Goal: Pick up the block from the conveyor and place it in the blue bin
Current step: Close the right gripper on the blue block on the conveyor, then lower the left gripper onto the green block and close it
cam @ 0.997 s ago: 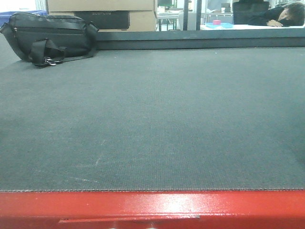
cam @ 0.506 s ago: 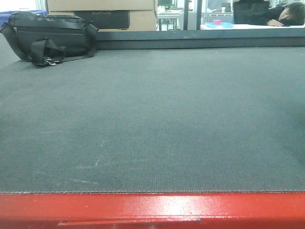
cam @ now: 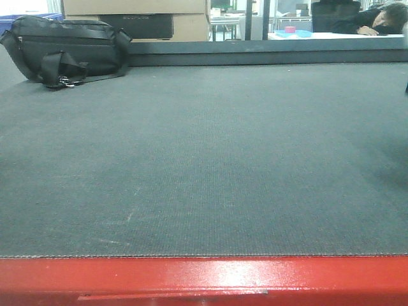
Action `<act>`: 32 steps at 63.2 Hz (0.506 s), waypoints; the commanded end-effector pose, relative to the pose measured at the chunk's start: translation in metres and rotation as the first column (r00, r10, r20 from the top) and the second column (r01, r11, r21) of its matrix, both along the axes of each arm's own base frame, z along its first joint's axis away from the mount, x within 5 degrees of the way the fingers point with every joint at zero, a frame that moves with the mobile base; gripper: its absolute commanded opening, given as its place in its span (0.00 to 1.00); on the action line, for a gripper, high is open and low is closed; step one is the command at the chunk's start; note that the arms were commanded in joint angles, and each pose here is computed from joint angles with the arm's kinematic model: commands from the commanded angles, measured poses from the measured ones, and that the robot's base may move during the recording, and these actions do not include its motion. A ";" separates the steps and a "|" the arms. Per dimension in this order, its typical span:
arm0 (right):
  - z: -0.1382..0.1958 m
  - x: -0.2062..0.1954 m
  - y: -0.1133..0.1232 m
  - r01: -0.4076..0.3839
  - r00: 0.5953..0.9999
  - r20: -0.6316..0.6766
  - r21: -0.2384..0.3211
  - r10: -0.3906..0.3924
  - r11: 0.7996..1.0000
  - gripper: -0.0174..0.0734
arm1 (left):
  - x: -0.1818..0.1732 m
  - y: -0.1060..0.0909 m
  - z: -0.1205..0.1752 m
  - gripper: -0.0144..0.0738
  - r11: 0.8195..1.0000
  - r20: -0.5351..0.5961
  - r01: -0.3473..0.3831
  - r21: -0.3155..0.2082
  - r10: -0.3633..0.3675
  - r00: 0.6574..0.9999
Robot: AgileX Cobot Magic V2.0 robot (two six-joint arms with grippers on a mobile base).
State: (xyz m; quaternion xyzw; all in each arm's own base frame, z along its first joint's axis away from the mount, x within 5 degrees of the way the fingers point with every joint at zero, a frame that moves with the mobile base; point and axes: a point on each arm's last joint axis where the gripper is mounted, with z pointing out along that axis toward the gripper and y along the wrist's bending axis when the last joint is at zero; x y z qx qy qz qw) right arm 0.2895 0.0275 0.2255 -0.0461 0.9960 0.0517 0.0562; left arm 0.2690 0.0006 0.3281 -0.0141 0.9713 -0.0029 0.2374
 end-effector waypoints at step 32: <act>-0.003 0.004 -0.004 0.023 0.998 -0.053 -0.037 -0.025 0.999 0.02 | 0.004 0.009 -0.011 0.04 0.981 -0.169 -0.183 -0.059 0.171 0.971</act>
